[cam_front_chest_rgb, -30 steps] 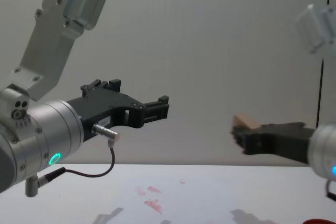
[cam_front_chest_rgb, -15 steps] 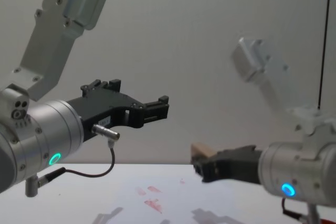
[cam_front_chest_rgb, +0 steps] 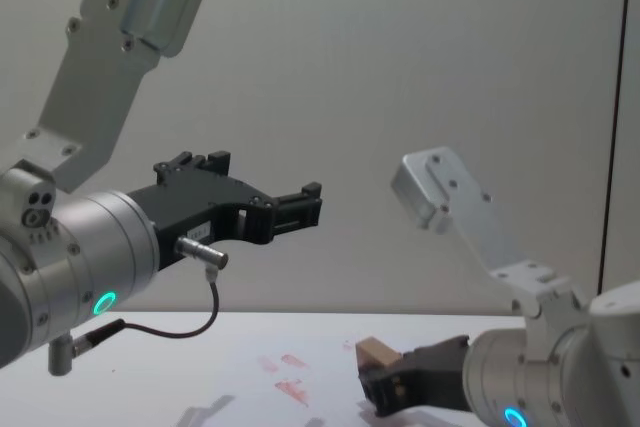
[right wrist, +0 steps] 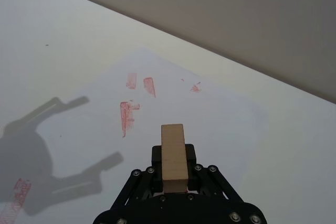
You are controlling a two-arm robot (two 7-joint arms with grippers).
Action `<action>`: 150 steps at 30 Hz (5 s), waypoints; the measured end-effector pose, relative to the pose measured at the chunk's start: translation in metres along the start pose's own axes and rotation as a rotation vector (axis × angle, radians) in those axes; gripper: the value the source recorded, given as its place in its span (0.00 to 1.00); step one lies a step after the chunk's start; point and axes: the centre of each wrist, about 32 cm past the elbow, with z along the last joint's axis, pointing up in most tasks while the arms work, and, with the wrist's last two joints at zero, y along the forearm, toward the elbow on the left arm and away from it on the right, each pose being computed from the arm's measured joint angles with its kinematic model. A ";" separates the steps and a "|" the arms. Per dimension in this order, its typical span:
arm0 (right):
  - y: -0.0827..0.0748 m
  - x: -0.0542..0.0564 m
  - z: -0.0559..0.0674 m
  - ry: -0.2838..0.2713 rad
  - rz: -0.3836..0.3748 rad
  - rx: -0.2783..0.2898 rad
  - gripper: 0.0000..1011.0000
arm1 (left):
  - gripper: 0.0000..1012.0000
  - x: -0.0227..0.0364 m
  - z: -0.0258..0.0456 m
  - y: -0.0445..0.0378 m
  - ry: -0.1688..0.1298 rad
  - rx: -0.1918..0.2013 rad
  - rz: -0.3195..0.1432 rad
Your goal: Use the one hand to pick up the stamp and affix it onto the A4 paper.
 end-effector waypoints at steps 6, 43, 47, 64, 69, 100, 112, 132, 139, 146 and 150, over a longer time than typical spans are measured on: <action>0.003 -0.002 -0.006 0.003 -0.008 -0.034 0.22 | 0.99 0.0000 0.0000 0.0000 0.000 0.000 0.000; 0.006 -0.001 -0.001 0.078 -0.045 -0.014 0.22 | 0.99 0.0000 0.0000 0.0000 0.000 0.000 0.000; 0.002 0.001 0.015 0.089 -0.039 0.055 0.22 | 0.99 0.0000 0.0000 0.0000 0.000 0.000 0.000; -0.036 0.023 0.058 0.154 -0.071 0.234 0.22 | 0.99 0.0000 0.0000 0.0000 0.000 0.000 0.000; -0.054 0.032 0.052 0.166 -0.111 0.229 0.22 | 0.99 0.0000 0.0000 0.0000 0.000 0.000 0.000; -0.115 0.051 -0.014 0.176 -0.282 0.058 0.22 | 0.99 0.0000 0.0000 0.0000 0.000 0.000 0.000; -0.111 0.053 -0.038 0.176 -0.293 -0.032 0.22 | 0.99 0.0000 0.0000 0.0000 0.000 0.000 0.000; -0.105 0.055 -0.057 0.171 -0.309 -0.104 0.36 | 0.99 0.0000 0.0000 0.0000 0.000 0.000 0.000; -0.105 0.055 -0.059 0.171 -0.311 -0.112 0.56 | 0.99 0.0000 0.0000 0.0000 0.000 0.000 0.000; -0.105 0.055 -0.060 0.171 -0.312 -0.116 0.79 | 0.99 0.0000 0.0000 0.0000 0.000 0.000 0.000; -0.104 0.055 -0.060 0.171 -0.313 -0.118 0.90 | 0.99 0.0000 0.0000 0.0000 0.000 0.000 0.000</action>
